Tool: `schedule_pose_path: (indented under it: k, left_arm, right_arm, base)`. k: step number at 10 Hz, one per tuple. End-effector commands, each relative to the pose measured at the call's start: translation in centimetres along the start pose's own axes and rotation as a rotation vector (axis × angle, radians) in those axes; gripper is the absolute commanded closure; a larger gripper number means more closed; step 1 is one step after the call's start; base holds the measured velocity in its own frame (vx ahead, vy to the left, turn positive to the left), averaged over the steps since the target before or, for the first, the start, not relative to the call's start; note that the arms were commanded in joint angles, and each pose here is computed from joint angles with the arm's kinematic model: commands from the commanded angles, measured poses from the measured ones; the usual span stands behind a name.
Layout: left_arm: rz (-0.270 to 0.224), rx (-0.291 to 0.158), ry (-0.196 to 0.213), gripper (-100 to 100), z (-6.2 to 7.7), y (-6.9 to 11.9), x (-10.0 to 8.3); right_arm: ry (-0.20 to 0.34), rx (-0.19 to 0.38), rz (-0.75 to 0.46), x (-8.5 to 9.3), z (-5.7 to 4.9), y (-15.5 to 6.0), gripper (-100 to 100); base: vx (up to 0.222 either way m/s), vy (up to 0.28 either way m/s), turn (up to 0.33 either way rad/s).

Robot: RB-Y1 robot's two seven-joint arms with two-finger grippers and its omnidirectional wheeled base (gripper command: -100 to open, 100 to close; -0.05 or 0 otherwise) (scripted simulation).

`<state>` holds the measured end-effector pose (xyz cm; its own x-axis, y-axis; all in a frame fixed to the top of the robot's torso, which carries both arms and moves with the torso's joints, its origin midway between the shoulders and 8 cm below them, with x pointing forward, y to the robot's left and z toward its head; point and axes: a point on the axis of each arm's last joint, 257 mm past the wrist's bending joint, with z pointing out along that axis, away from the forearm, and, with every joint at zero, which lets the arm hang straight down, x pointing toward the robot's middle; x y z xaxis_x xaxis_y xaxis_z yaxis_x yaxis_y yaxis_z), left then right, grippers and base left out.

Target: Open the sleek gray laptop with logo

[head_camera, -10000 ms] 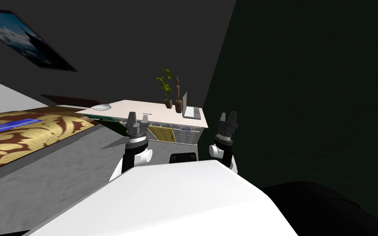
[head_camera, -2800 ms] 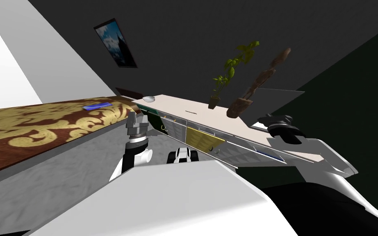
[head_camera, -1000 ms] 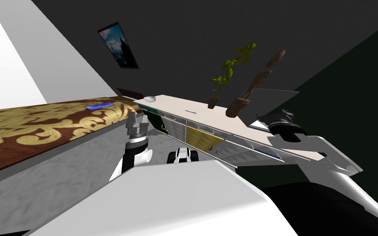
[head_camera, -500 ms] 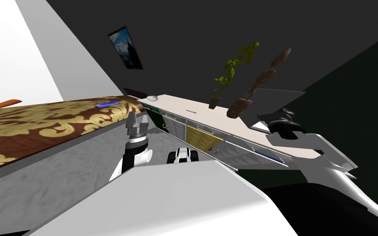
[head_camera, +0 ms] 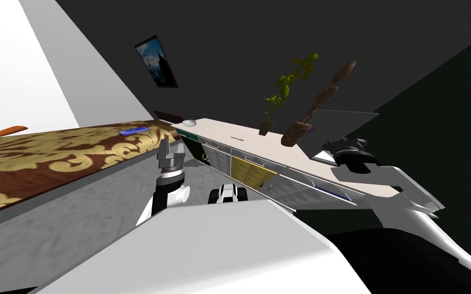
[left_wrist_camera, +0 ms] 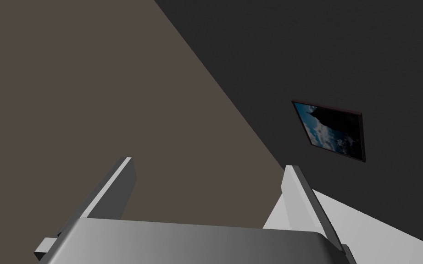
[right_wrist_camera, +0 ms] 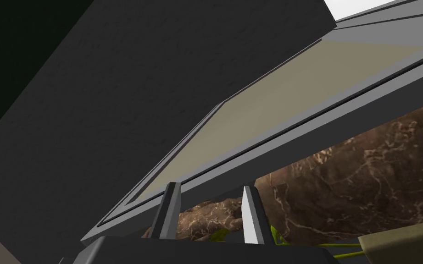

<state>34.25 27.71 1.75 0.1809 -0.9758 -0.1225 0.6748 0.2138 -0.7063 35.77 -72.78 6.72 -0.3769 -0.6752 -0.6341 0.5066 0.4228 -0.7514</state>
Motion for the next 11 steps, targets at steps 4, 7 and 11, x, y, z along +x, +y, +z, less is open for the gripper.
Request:
schedule_pose_path:
  k: [4,7,11]
  left_arm:
    - [0.0,0.0,0.0,0,0.0,0.0,0.0]
    - [0.0,0.0,0.0,0,0.0,0.0,0.0]
    - [0.0,0.0,0.0,0,0.0,0.0,0.0]
  right_arm:
    - [-0.029,-0.024,0.005,0.4,-0.4,0.4,100]
    - [-0.058,-0.037,-0.004,-0.4,-0.5,1.0,-100]
    - [-0.03,-0.013,-0.013,-1.2,-0.1,0.8,-100]
  base:
    - [0.04,0.057,-0.078]
    - [-0.079,-0.096,0.001]
    - [-0.037,-0.063,0.094]
